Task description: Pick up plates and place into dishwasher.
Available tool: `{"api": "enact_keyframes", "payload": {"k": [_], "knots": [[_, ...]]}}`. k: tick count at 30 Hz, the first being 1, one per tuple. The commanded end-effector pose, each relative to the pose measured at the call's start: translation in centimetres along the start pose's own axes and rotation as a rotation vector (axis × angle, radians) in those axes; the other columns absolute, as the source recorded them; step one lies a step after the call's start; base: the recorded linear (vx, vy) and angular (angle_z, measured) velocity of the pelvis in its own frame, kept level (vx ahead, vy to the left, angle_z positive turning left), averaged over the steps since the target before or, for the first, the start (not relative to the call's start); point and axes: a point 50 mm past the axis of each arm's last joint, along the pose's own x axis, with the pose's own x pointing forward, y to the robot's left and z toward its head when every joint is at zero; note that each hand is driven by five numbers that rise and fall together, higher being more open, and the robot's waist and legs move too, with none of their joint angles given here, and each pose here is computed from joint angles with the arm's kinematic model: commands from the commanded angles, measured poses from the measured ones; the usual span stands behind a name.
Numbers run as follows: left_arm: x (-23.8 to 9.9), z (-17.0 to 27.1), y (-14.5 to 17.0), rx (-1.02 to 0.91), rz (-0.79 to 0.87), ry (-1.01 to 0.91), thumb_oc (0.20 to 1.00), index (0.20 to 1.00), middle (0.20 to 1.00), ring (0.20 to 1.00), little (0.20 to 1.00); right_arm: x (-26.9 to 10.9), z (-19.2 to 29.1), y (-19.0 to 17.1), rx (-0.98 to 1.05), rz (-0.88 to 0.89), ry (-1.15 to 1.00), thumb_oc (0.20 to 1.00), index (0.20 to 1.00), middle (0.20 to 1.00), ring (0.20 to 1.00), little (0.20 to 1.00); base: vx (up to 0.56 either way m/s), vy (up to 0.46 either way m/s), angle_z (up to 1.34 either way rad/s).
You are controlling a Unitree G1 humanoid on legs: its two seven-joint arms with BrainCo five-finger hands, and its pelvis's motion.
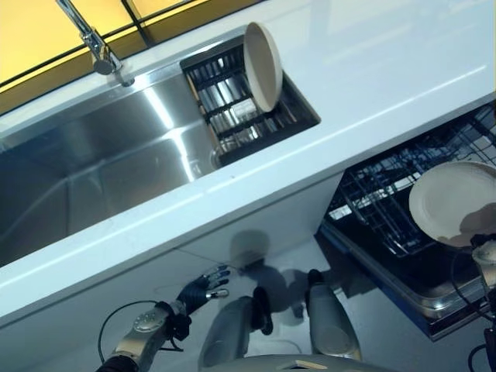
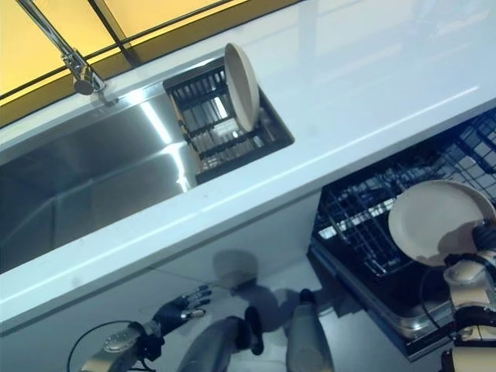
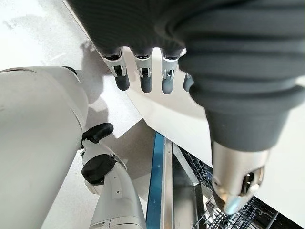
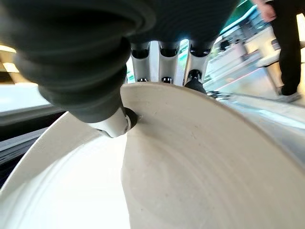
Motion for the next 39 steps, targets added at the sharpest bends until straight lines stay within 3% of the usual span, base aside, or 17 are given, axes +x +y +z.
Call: {"api": "enact_keyframes", "payload": {"k": [1, 11, 32, 33, 34, 36, 39], "knots": [[0.2, 0.2, -1.4, -0.031, -0.059, -0.055, 1.000, 1.000, 1.000, 1.000, 1.000, 0.9, 2.0, -0.3, -0.015, -0.032, -0.106, 0.200, 0.200, 0.200, 0.200, 0.200, 0.01, 0.018, 0.04], [0.4, -0.2, -2.0, -0.047, -0.079, -0.055, 1.000, 1.000, 1.000, 1.000, 1.000, 1.1, 4.6, 0.7, -0.062, -0.054, -0.192, 0.200, 0.200, 0.200, 0.200, 0.200, 0.02, 0.029, 0.03], [1.5, 0.0, -2.9, -0.069, -0.095, -0.078, 1.000, 1.000, 1.000, 1.000, 1.000, -2.3, 2.2, 4.5, -0.114, 0.092, -0.111, 0.200, 0.200, 0.200, 0.200, 0.200, 0.01, 0.021, 0.01], [1.5, 0.0, -2.9, -0.069, -0.094, -0.078, 1.000, 1.000, 1.000, 1.000, 1.000, -2.3, 2.2, 4.5, -0.114, 0.090, -0.112, 0.304, 0.304, 0.304, 0.304, 0.304, 0.00, 0.000, 0.00], [1.5, 0.0, -2.8, -0.070, -0.090, -0.080, 1.000, 1.000, 1.000, 1.000, 1.000, -2.3, 2.2, 4.4, -0.113, 0.086, -0.115, 0.476, 0.476, 0.476, 0.476, 0.476, 0.00, 0.000, 0.00], [1.4, -0.1, -2.7, -0.074, -0.087, -0.086, 1.000, 1.000, 1.000, 1.000, 1.000, -2.4, 2.0, 4.3, -0.106, 0.071, -0.114, 1.000, 1.000, 1.000, 1.000, 1.000, 0.00, 0.000, 0.00], [1.3, -0.1, -2.6, -0.078, -0.086, -0.089, 1.000, 1.000, 1.000, 1.000, 1.000, -2.5, 1.5, 4.0, -0.095, 0.054, -0.107, 1.000, 1.000, 1.000, 1.000, 1.000, 0.00, 0.000, 0.00]]}}
